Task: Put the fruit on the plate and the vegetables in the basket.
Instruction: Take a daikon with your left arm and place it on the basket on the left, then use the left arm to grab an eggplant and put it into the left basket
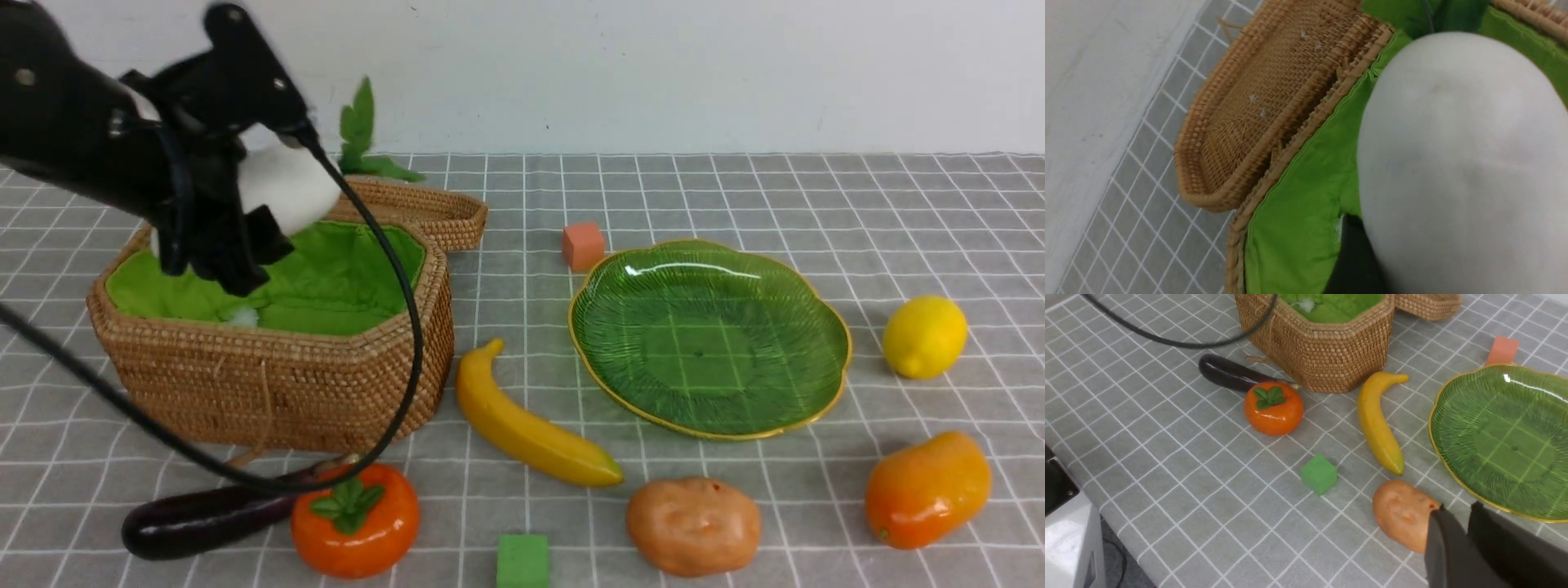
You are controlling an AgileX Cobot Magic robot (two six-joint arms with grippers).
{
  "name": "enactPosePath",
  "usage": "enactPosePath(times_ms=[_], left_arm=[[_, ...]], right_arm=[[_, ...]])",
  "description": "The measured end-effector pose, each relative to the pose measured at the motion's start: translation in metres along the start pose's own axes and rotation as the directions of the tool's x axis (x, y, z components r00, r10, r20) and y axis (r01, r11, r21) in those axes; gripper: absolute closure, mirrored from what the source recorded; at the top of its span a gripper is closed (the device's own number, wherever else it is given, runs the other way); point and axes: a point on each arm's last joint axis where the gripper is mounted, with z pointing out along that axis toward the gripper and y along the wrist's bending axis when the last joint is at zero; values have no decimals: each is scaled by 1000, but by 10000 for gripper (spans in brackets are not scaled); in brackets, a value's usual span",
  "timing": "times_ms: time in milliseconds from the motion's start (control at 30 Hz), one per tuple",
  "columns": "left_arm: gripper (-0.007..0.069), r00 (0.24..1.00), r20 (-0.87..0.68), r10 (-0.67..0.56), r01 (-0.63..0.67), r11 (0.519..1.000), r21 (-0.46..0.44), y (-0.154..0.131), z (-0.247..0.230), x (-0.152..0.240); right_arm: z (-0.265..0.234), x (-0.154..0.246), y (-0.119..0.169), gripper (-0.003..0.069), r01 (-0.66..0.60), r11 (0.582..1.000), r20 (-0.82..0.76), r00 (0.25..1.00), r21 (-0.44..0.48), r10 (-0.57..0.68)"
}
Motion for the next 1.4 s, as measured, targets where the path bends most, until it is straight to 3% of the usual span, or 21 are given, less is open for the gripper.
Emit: enactPosePath(times_ms=[200, 333, 500, 567, 633, 667, 733, 767, 800, 833, 900, 1100, 1400], left_arm=[[106, 992, -75, 104, -102, 995, 18, 1, 41, 5], [-20, 991, -79, 109, -108, 994, 16, 2, 36, 4], [-17, 995, -87, 47, -40, 996, 80, -1, 9, 3], [41, 997, -75, -37, 45, 993, 109, -3, -8, 1], [166, 977, -64, -204, 211, 967, 141, -6, -35, -3], [180, 970, -71, -231, 239, 959, 150, -8, -38, -3], [400, 943, -111, -314, 330, 925, 190, -17, -63, 2], [417, 943, -106, -314, 329, 925, 187, -17, -66, 2], [533, 940, -156, -304, 333, 916, 223, -28, -73, 11], [594, 938, -196, -286, 330, 910, 253, -38, -76, 19], [638, 933, -267, -241, 321, 894, 312, -57, -78, 34], [615, 932, -320, -170, 289, 880, 376, -98, -60, 68], [143, 951, -294, -101, 192, 934, 302, -112, 0, 90]], right_arm=[[0, 1, 2, 564, -25, 999, -11, 1000, -21, 25], [0, 1, 2, 561, -36, 999, -8, 999, -23, 36], [0, 1, 2, 554, -36, 999, -7, 999, -23, 36], [0, 1, 2, 552, -35, 999, -7, 999, -20, 35], [0, 1, 1, 550, -29, 999, -9, 1000, -12, 29], [0, 1, 1, 550, -28, 1000, -9, 1000, -10, 28], [0, 1, 0, 550, -22, 1000, -13, 1000, 0, 22], [0, 1, 0, 550, -22, 1000, -13, 1000, 0, 22], [0, 1, 0, 550, -21, 1000, -13, 1000, 2, 21], [0, 1, 0, 550, -21, 1000, -13, 1000, 2, 21], [0, 1, 0, 550, -18, 1000, -14, 1000, 4, 19], [0, 1, -1, 550, -16, 1000, -15, 1000, 8, 16], [0, 2, -1, 544, -16, 1000, -16, 1000, 7, 16]])
